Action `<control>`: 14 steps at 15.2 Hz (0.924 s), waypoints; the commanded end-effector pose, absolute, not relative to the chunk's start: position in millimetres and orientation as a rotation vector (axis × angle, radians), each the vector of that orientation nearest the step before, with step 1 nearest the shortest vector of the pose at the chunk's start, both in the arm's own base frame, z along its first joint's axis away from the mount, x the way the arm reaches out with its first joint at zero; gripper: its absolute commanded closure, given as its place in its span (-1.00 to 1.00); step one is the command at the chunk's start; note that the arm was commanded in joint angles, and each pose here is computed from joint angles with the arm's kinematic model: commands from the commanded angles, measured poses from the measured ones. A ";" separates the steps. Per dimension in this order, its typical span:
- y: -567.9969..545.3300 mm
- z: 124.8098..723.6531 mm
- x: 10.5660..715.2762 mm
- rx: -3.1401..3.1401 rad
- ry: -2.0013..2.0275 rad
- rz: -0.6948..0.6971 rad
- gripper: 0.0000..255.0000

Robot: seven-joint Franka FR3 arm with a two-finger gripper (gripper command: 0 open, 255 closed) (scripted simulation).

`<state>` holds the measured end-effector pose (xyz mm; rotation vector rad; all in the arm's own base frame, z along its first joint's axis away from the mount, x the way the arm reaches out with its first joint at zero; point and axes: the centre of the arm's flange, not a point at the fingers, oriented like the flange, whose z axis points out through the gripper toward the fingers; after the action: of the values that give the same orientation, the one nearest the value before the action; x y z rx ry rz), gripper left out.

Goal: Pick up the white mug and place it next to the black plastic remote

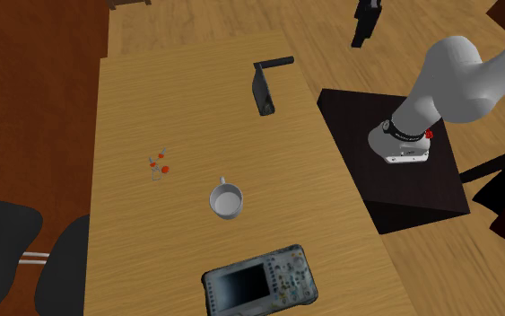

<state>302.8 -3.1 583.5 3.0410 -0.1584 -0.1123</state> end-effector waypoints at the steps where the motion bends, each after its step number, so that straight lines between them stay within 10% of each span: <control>1: -3.1 583.5 302.8 3.041 -0.158 -0.112 -1.00; 14: 108.6 483.8 378.3 3.056 -0.152 -0.061 -1.00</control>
<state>373.9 100.9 489.1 3.0539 -0.1507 -0.0681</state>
